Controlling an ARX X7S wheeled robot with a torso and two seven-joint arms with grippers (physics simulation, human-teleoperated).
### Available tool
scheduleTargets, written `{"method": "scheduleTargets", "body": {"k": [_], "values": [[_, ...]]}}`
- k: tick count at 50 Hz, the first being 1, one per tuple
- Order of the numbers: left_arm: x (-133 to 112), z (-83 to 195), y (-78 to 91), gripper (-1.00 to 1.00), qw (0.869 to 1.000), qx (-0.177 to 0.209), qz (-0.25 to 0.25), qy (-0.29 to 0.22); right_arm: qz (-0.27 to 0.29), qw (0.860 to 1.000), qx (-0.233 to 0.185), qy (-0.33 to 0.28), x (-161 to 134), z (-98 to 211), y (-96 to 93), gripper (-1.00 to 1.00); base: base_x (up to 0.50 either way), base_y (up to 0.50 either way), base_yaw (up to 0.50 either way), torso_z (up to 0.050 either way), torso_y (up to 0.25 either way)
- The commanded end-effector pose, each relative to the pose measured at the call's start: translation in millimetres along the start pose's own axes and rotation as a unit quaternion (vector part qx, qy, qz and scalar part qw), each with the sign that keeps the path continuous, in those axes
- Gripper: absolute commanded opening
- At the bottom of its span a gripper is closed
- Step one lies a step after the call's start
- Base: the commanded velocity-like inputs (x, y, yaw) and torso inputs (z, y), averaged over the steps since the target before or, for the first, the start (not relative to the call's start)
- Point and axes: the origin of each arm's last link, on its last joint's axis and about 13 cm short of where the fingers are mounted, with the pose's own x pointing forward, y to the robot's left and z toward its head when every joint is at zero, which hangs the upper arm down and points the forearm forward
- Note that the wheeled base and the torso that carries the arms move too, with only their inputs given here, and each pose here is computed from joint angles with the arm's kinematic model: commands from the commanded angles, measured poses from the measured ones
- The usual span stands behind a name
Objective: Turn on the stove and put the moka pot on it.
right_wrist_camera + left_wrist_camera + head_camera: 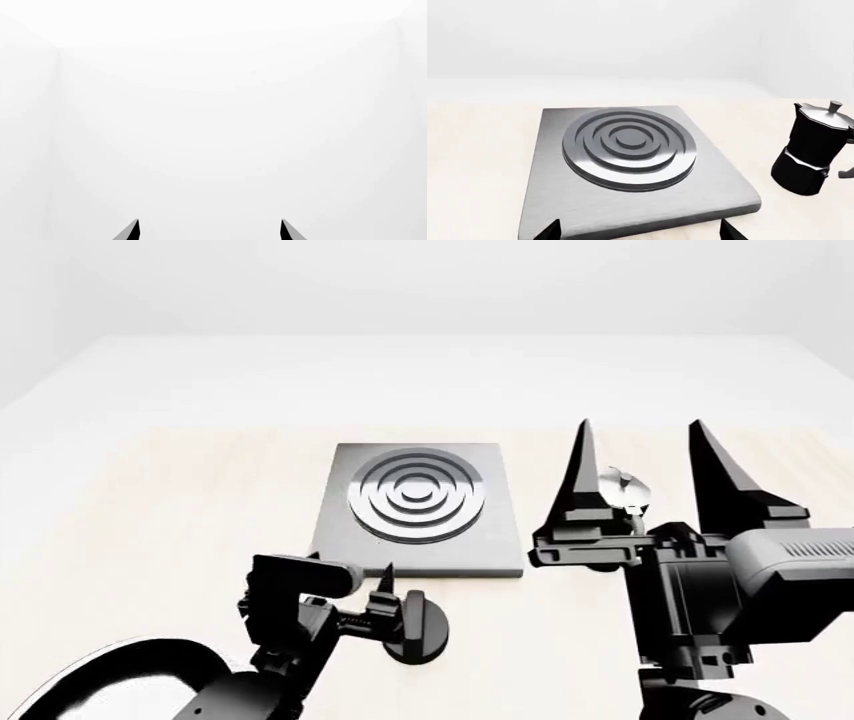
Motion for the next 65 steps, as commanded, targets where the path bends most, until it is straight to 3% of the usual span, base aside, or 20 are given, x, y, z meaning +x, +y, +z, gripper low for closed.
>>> {"method": "scheduleTargets", "body": {"k": [1, 35, 65], "values": [[3.2, -15.7, -4.3, 1.0, 0.999, -0.013, -0.015, 0.04, 0.004, 1.0, 0.002, 0.002, 0.4, -0.4, 2.3, 1.0, 0.0, 0.0, 0.0, 0.0, 0.0], [7.0, -42.8, -26.0, 1.0, 0.993, -0.04, -0.073, 0.083, 0.009, 1.0, 0.001, 0.0, -1.6, 1.6, 3.6, 1.0, 0.0, 0.0, 0.0, 0.0, 0.0], [25.7, -55.0, -27.6, 1.0, 0.99, -0.056, -0.081, 0.096, 0.01, 1.0, 0.004, 0.002, -4.2, -4.1, 3.5, 1.0, 0.0, 0.0, 0.0, 0.0, 0.0]]}}
